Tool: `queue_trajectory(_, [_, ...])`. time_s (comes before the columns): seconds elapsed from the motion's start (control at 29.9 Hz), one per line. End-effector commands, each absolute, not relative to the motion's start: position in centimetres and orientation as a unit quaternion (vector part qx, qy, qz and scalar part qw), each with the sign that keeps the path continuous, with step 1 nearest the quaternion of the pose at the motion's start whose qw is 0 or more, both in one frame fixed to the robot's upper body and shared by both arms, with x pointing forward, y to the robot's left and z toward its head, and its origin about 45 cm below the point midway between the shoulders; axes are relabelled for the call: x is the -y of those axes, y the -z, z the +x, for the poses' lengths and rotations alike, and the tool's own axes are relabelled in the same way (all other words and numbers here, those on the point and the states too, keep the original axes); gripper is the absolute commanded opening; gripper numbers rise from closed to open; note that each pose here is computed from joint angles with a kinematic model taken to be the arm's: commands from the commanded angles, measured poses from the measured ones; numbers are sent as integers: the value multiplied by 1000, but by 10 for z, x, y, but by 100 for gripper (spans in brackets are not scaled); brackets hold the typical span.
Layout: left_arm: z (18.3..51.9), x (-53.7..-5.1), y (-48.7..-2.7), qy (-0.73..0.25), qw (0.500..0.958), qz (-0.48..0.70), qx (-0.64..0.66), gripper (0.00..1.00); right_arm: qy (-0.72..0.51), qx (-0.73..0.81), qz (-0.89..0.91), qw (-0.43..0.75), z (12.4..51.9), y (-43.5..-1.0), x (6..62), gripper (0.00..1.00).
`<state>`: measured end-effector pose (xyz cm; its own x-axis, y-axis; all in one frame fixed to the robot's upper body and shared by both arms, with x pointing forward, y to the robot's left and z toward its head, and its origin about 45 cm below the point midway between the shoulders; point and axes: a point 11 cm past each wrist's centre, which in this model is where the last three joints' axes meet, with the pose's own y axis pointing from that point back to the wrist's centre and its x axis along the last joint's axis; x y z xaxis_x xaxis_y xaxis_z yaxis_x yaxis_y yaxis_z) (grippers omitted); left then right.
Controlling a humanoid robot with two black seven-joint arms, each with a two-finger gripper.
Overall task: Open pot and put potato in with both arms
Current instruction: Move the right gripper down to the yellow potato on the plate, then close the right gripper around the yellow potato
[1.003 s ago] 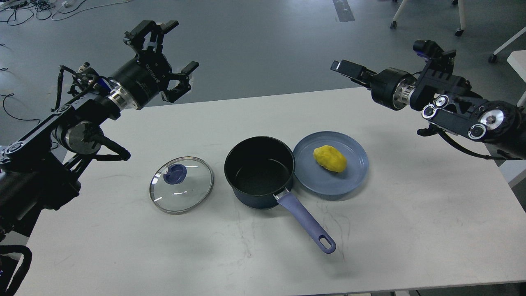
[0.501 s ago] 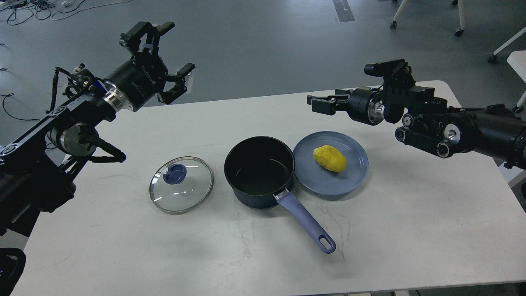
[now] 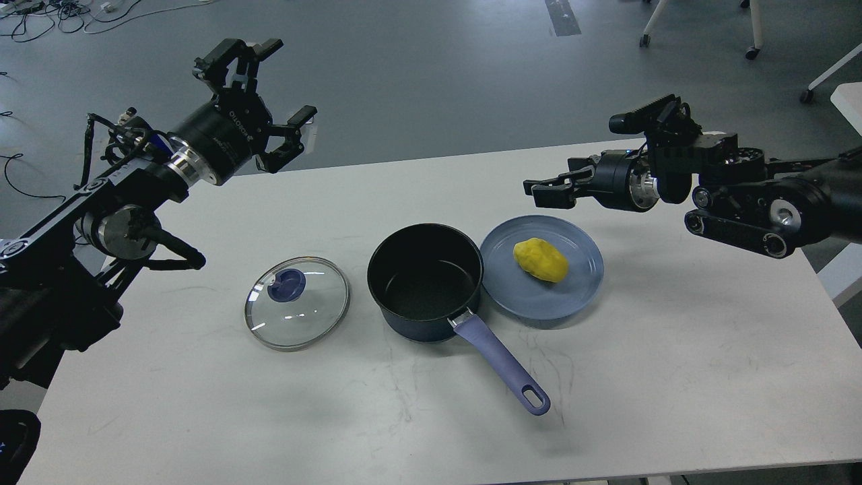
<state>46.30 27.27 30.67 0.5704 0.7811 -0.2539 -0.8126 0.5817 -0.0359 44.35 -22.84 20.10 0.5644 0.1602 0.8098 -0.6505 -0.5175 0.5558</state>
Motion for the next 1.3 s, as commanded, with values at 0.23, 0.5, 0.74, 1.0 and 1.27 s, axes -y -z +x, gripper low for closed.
queue_trajectory(0.23, [463, -273, -306, -452, 882, -75, -106, 98, -385, 120, 782, 475, 416, -167, 228, 100])
queue_trajectory(0.5, [462, -273, -305, -452, 883, -75, -107, 98, -372, 103, 789, 478, 409, -156, 220, 100])
queue_trajectory(0.74, [461, -269, -307, -446, 886, -76, -106, 98, -374, 80, 791, 478, 405, -147, 205, 100])
queue_trajectory(1.0, [460, -273, -308, -450, 884, -75, -104, 98, -377, 81, 784, 486, 410, -143, 204, 100])
queue_trajectory(1.27, [460, -274, -307, -451, 884, -73, -105, 98, -378, 65, 779, 495, 406, -135, 203, 93])
